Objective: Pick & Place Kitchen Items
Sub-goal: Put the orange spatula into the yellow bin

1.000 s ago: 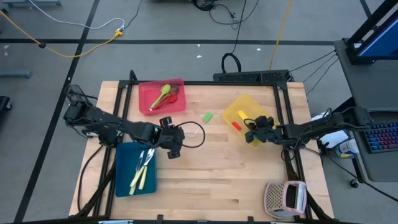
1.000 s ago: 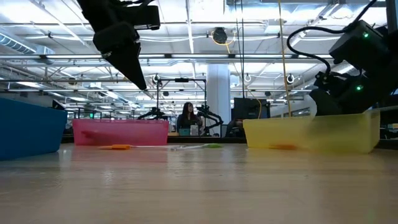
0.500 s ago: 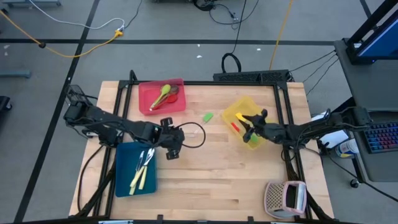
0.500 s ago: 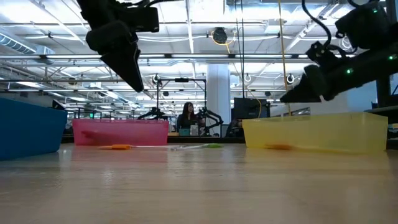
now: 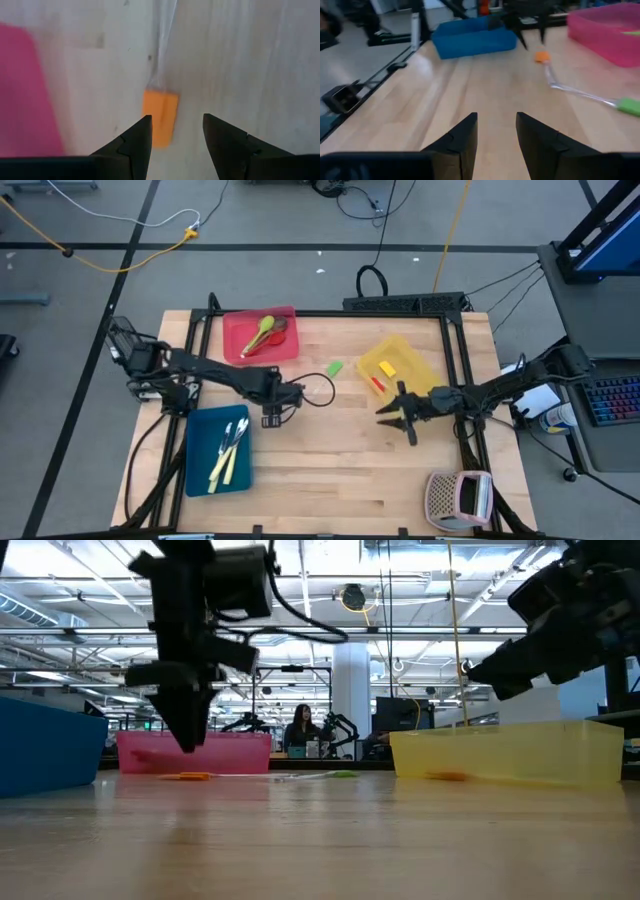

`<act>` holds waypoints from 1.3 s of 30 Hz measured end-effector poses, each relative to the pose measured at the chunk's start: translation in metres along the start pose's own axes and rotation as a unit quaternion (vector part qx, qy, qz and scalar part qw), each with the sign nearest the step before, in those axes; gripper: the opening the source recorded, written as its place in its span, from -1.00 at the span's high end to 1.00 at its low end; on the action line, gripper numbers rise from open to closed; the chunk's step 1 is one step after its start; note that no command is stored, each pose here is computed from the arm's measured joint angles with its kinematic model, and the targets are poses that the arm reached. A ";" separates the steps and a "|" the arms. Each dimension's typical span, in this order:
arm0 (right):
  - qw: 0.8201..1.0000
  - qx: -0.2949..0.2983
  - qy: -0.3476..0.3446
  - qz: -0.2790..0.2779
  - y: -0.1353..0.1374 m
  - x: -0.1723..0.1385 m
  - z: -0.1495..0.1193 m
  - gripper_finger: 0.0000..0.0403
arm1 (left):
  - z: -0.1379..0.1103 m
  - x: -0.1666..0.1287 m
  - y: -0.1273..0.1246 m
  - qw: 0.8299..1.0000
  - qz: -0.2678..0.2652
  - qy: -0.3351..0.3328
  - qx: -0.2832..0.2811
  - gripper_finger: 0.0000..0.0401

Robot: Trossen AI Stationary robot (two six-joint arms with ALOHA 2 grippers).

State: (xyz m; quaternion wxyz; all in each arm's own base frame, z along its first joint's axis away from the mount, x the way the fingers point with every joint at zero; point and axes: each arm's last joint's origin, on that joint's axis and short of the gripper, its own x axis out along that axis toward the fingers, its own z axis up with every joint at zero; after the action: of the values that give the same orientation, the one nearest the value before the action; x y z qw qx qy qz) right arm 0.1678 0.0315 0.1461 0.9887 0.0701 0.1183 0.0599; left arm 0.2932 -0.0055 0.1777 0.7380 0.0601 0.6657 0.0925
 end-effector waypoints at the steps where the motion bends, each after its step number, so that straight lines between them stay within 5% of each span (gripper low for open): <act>1: 1.000 -0.006 -0.001 0.007 0.002 0.000 -0.001 0.34 | 0.002 0.005 0.001 1.000 -0.006 0.007 0.004 0.09; 9: 0.999 -0.019 -0.003 0.050 0.016 0.005 -0.011 0.20 | 0.004 0.038 0.012 0.998 -0.007 0.067 0.018 0.09; 21: 0.994 -0.041 -0.009 0.105 0.036 0.015 -0.025 0.24 | 0.008 0.047 0.032 0.997 -0.054 0.058 0.016 0.11; 32: 0.993 -0.046 -0.014 0.107 0.037 0.016 -0.027 0.25 | 0.007 0.050 0.041 0.994 -0.094 0.053 -0.015 0.87; 39: 0.995 -0.061 -0.028 0.074 0.035 0.016 -0.025 0.25 | 0.008 0.042 0.026 0.997 -0.066 0.042 -0.025 0.82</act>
State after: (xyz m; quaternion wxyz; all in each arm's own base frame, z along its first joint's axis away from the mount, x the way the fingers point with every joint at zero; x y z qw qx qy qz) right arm 0.1742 0.0712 0.1241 0.9870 0.0195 0.0807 0.1378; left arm 0.3039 0.0289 0.1430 0.7150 -0.0064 0.6963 0.0631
